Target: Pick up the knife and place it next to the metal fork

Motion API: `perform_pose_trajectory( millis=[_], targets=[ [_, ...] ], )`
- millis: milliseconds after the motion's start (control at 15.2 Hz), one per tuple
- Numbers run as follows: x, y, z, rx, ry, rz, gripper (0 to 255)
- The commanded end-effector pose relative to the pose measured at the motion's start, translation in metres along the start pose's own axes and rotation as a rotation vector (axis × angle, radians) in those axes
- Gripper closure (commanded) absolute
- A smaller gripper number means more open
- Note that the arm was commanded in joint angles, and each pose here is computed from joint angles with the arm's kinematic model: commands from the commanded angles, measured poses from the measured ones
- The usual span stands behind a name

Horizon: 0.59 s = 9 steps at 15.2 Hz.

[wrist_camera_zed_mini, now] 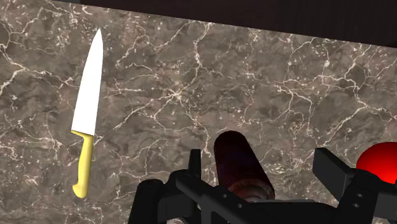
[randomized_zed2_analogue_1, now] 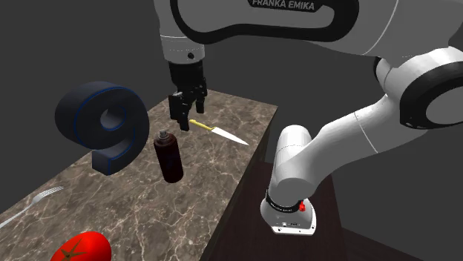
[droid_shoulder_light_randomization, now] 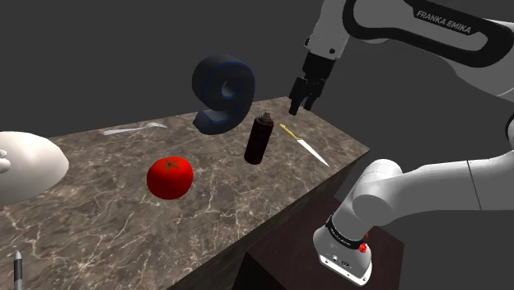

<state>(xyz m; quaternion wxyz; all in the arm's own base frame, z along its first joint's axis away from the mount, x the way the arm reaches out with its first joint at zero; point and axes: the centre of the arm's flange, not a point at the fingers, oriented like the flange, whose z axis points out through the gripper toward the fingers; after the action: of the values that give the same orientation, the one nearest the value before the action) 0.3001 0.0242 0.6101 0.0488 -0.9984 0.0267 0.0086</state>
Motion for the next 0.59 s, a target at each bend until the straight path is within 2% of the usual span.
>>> perform_pose_trajectory(
  millis=[0,528],
  targets=[
    [0.000,0.000,0.000,0.000,0.000,0.000,0],
    [0.025,0.082,0.057,-0.023,0.007,0.010,0]
  ],
)
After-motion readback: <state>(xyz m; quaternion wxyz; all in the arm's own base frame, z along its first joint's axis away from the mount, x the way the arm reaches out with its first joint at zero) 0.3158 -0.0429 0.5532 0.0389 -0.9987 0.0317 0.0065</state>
